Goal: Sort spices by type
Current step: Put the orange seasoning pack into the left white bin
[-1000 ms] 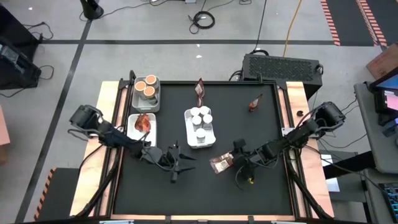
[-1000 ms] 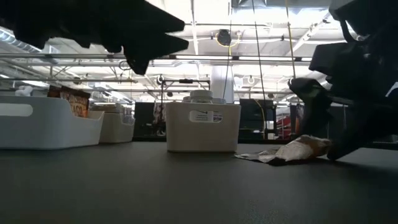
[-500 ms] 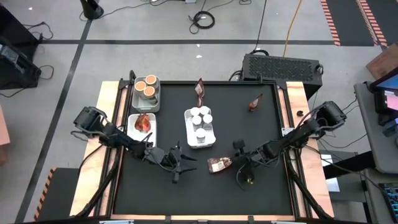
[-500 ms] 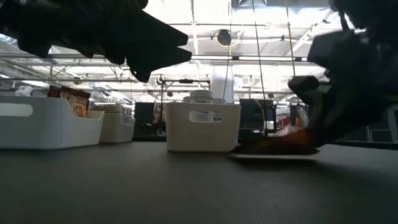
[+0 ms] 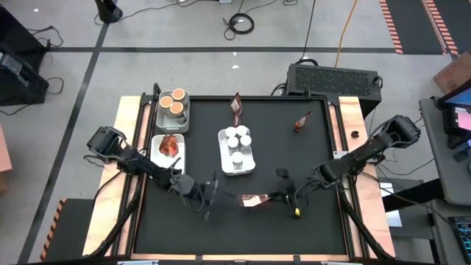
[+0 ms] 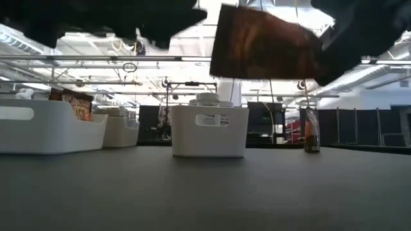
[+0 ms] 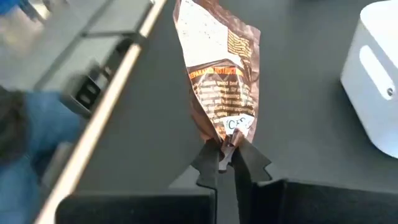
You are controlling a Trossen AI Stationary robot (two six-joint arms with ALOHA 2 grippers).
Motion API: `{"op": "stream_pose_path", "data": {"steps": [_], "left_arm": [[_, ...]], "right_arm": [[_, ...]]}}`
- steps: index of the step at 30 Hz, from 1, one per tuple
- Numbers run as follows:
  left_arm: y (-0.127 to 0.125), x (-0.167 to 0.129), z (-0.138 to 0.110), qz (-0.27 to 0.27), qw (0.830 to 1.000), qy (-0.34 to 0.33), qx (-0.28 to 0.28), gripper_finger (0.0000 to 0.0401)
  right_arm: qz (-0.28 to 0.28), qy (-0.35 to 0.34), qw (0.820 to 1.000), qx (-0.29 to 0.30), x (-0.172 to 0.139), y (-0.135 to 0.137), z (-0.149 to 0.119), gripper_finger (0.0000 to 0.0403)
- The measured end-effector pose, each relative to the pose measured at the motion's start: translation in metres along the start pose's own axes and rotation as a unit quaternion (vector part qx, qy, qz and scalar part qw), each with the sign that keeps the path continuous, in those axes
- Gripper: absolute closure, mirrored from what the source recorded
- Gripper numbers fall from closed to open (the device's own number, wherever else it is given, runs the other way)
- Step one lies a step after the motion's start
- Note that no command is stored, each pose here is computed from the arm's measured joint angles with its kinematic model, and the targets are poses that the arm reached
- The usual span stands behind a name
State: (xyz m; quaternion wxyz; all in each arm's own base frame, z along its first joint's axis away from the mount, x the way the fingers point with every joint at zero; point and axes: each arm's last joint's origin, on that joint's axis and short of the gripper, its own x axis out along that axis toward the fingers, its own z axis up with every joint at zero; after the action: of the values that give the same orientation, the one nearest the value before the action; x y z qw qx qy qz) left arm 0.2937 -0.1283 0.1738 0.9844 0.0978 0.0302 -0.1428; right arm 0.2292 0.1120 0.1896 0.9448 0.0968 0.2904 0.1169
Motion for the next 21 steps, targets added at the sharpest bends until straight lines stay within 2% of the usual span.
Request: {"op": "stream_pose_path", "data": {"steps": [2, 5, 17, 21], "left_arm": [[-0.002, 0.001, 0.004, -0.002, 0.998, -0.006, 0.063, 0.0225], [-0.002, 0.005, 0.01, 0.0, 0.995, -0.016, 0.1, 0.0225], [0.004, 0.008, 0.014, 0.015, 0.995, -0.019, 0.098, 0.0225], [0.004, 0.008, 0.014, 0.016, 0.995, -0.02, 0.098, 0.0225]], "right_arm": [[0.015, -0.014, 1.0, 0.017, -0.003, 0.002, 0.004, 0.0403], [0.025, -0.031, 0.999, 0.026, -0.005, 0.004, 0.007, 0.0403], [0.035, -0.086, 0.996, 0.018, -0.006, 0.005, 0.019, 0.0402], [0.014, -0.099, 0.995, 0.02, -0.006, 0.002, 0.021, 0.0402]]}}
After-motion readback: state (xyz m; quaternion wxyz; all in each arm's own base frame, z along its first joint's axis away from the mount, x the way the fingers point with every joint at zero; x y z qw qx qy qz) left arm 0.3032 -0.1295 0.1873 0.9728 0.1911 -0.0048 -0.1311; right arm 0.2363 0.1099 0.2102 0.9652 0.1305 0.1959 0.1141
